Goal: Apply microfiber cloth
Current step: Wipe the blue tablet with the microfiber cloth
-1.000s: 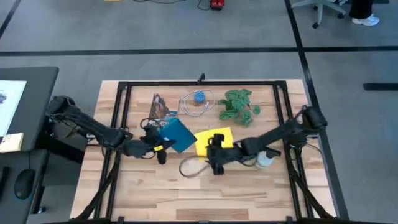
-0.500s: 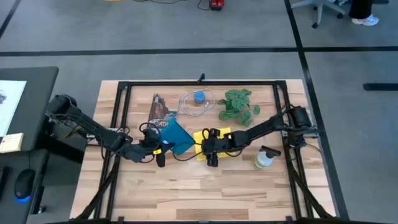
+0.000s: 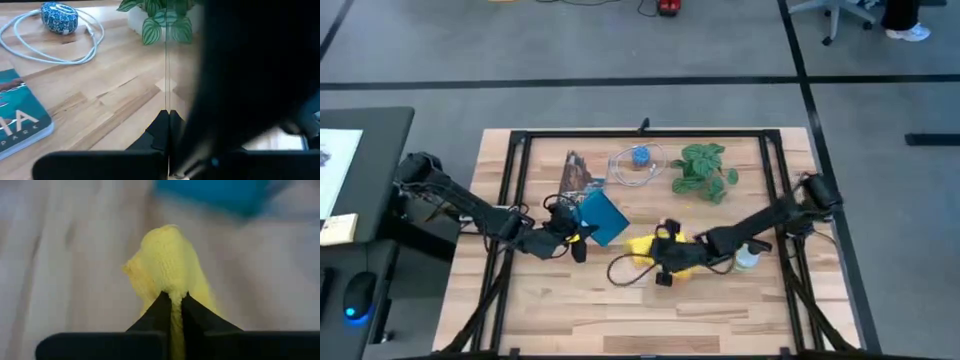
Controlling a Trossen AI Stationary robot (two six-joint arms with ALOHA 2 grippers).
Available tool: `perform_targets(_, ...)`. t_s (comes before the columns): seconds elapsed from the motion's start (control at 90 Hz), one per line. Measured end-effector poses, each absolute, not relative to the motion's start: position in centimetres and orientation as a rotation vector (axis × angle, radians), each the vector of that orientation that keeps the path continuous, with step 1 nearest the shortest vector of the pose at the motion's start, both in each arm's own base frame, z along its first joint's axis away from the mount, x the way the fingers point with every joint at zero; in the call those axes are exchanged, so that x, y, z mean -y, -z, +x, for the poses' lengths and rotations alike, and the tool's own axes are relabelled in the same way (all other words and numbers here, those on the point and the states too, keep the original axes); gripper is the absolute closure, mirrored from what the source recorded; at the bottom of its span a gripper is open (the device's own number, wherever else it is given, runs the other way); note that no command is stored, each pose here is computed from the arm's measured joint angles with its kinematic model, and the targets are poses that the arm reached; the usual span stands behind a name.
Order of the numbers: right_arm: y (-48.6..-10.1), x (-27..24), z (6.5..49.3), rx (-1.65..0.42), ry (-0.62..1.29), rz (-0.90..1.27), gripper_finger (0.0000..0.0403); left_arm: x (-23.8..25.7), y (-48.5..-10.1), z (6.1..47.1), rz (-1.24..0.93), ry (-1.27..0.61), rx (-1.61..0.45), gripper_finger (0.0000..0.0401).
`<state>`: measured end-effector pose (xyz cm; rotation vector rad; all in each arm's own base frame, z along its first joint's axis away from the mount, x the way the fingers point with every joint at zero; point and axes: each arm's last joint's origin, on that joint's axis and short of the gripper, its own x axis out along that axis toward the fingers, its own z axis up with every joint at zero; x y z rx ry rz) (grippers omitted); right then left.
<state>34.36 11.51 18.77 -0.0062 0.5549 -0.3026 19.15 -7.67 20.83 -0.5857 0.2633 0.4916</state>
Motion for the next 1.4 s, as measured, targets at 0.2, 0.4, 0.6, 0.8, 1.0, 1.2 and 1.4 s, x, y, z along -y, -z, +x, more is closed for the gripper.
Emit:
perform_targets(0.2, -25.1, -13.1, 33.4, -0.214, 0.363, -0.126, 0.0401, 8.0, -21.4, 19.8, -0.62, -0.444, -0.201, 0.0392)
perform_targets(0.4, -27.9, -12.6, 34.7, -0.033, 0.328, -0.312, 0.0402, 9.1, -20.7, 21.6, -0.588, -0.378, -0.166, 0.0392)
perform_targets(0.6, -26.8, -11.4, 37.9, -0.08, 0.257, -0.485, 0.0402, 10.2, -19.7, 23.8, -0.583, -0.306, -0.145, 0.0392)
perform_targets(0.8, -26.1, -10.2, 40.9, -0.213, 0.269, -0.62, 0.0402, 11.1, -19.6, 25.4, -0.565, -0.278, -0.157, 0.0392)
perform_targets(1.0, -24.9, -11.0, 40.9, -0.339, 0.209, -0.666, 0.0402, 11.1, -20.8, 25.2, -0.526, -0.267, -0.149, 0.0392)
perform_targets(1.2, -23.6, -12.4, 39.9, -0.465, 0.227, -0.696, 0.0401, 10.8, -21.9, 24.3, -0.484, -0.262, -0.137, 0.0392)
perform_targets(1.4, -23.1, -12.6, 39.3, -0.512, 0.33, -0.725, 0.0401, 10.8, -22.2, 24.0, -0.48, -0.274, -0.134, 0.0392)
